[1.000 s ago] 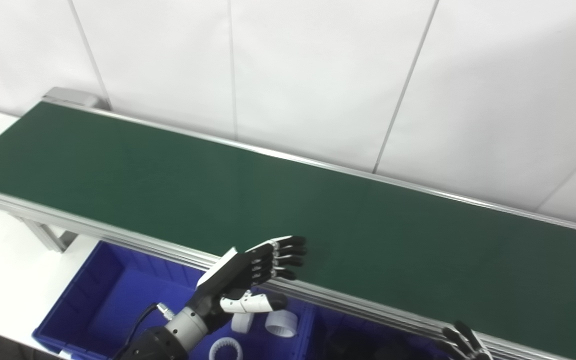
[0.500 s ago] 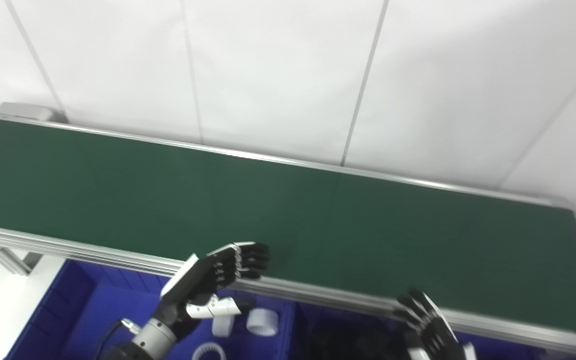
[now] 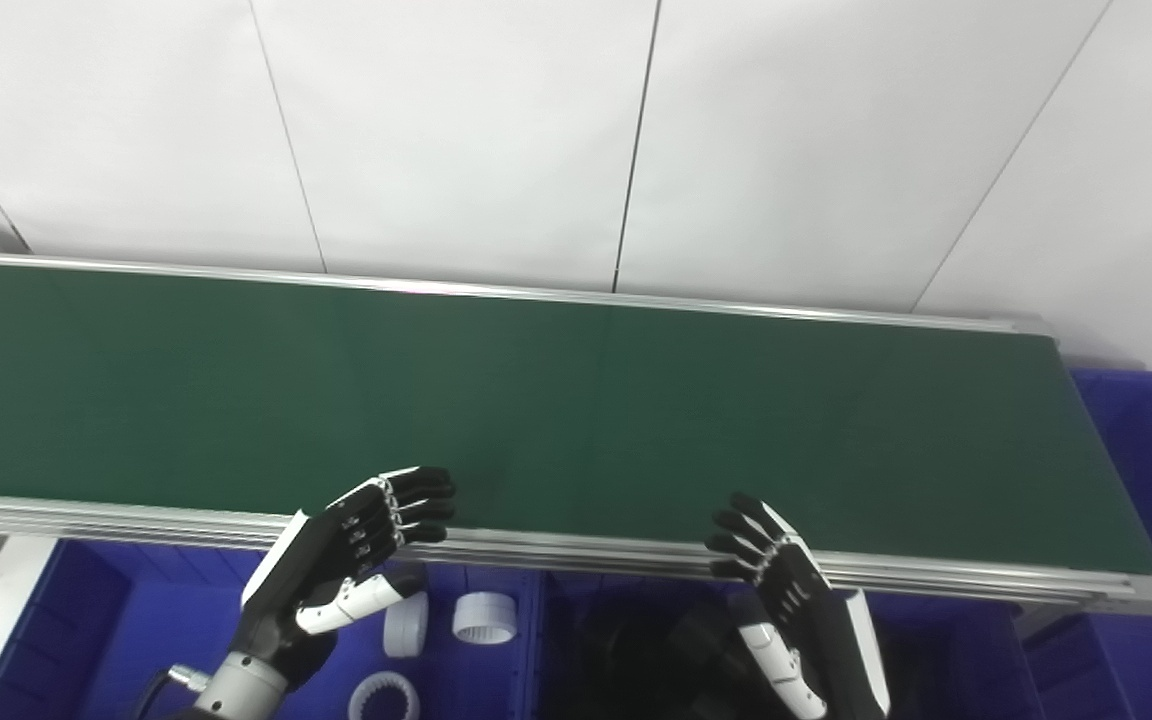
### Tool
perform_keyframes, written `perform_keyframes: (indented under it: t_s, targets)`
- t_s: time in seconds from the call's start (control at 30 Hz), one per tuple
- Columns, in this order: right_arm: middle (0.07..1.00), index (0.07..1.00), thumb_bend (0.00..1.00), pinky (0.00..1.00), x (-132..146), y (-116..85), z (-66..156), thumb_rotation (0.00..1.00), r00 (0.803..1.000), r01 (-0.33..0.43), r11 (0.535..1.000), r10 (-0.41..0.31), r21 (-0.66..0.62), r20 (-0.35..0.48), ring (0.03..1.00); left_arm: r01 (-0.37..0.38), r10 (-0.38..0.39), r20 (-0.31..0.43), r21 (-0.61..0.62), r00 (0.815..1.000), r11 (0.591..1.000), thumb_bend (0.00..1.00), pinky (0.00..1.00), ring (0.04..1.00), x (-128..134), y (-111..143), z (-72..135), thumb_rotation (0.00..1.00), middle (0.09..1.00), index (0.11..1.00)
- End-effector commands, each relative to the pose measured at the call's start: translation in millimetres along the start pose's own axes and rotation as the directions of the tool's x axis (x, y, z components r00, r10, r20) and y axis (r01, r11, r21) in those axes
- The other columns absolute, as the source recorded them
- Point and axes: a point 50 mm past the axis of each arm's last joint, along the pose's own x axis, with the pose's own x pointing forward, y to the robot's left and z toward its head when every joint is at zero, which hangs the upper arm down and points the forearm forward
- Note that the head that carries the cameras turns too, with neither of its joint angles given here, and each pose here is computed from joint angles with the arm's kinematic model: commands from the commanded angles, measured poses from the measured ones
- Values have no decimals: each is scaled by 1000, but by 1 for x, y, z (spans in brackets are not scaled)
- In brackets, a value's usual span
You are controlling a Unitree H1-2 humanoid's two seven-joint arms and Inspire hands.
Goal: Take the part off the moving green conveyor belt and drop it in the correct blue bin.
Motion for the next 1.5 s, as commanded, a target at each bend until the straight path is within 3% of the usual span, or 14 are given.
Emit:
perform_keyframes:
  t_s: [0.0, 0.2, 0.63, 1.07, 1.47]
  targets:
    - [806, 853, 563, 672, 7, 3, 13, 708, 999, 7, 1000, -6, -1, 53, 758, -9, 12, 80, -38, 997, 999, 909, 738, 768, 1, 0, 12, 443, 789, 765]
    - [806, 857, 554, 668, 7, 4, 14, 730, 999, 6, 1000, -5, -15, 46, 755, -14, 21, 89, -86, 996, 996, 847, 759, 774, 0, -2, 6, 420, 799, 780]
    - [814, 862, 547, 682, 8, 4, 15, 740, 999, -31, 999, 31, -16, 28, 769, -45, 49, 110, -39, 993, 998, 941, 690, 732, -11, -15, 11, 445, 768, 741]
    - [791, 847, 538, 670, 8, -2, 0, 750, 999, -52, 998, 52, -17, 4, 755, -100, 104, 100, -42, 990, 994, 933, 710, 759, -14, -22, 7, 445, 785, 747]
    - [772, 813, 531, 665, 6, -4, -4, 729, 999, -48, 999, 48, -20, 20, 746, -98, 103, 107, -50, 989, 994, 920, 721, 753, -15, -22, 3, 400, 772, 724]
